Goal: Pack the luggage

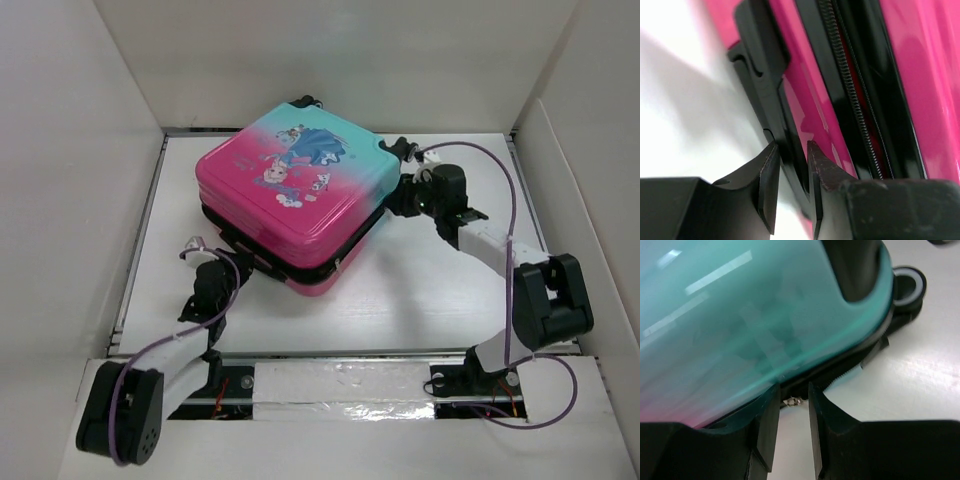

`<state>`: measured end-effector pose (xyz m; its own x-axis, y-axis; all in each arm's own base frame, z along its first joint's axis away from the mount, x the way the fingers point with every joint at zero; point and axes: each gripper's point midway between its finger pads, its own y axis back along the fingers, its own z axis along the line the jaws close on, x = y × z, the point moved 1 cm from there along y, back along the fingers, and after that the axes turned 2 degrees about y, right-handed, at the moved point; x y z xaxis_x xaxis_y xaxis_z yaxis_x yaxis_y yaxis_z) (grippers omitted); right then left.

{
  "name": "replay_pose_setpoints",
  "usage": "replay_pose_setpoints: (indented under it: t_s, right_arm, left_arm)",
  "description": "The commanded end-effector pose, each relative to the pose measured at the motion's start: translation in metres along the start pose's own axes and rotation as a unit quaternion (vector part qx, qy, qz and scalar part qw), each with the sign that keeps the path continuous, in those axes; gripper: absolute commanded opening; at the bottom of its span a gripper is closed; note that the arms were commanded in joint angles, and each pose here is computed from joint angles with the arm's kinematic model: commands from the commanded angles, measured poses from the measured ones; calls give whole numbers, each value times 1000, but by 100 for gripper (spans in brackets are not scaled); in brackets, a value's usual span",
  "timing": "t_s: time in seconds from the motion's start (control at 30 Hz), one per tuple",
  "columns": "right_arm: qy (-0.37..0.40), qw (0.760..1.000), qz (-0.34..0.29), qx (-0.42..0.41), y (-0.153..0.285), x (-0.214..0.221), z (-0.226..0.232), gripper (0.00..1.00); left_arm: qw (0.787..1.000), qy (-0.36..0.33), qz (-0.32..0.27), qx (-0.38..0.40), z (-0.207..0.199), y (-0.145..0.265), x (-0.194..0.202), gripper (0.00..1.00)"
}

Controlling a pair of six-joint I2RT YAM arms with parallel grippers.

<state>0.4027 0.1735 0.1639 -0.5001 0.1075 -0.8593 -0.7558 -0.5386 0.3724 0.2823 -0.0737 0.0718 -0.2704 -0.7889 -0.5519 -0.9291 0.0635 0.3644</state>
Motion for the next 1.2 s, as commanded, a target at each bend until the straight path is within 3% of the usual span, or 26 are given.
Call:
replay_pose_setpoints:
  t_s: [0.0, 0.17, 0.37, 0.43, 0.53, 0.63, 0.77, 0.93, 1.0, 1.03, 1.1, 1.17]
  right_arm:
    - [40, 997, -44, -43, -18, -51, 29, 35]
    - [40, 996, -52, -52, -32, -69, 46, 34]
    - [49, 997, -56, -28, -6, -63, 43, 41]
    - [48, 997, -62, -5, 10, -55, 38, 36]
    - [41, 996, -82, 8, 44, -28, 34, 11]
    - [45, 994, -92, -35, 69, 9, 42, 0]
    - [85, 981, -110, -137, 88, 44, 73, 0]
    - [127, 970, -113, -171, 92, 58, 81, 0]
    - [150, 962, -93, -208, 91, 64, 96, 8]
    - [157, 960, -89, -215, 86, 62, 100, 21]
    - [180, 955, -75, -226, 82, 68, 109, 32]
    - [190, 953, -66, -228, 78, 72, 114, 40]
  left_arm:
    - [993, -27, 81, 85, -26, 26, 42, 0]
    - [985, -45, 126, 110, -44, 48, 83, 0]
    - [983, -55, 123, 127, -69, 57, 94, 0]
    - [983, -56, 121, 125, -71, 59, 93, 0]
    - [984, -53, 105, 131, -77, 62, 82, 0]
    - [985, -62, 90, 136, -80, 68, 71, 0]
    - [986, -67, 73, 136, -83, 75, 58, 0]
    - [984, -83, 65, 143, -89, 79, 50, 0]
    - [983, -92, 69, 140, -91, 79, 51, 0]
    - [983, -100, 79, 135, -88, 77, 56, 0]
    - [980, -109, 87, 141, -93, 78, 58, 17]
    - [979, -116, 100, 138, -92, 77, 63, 24]
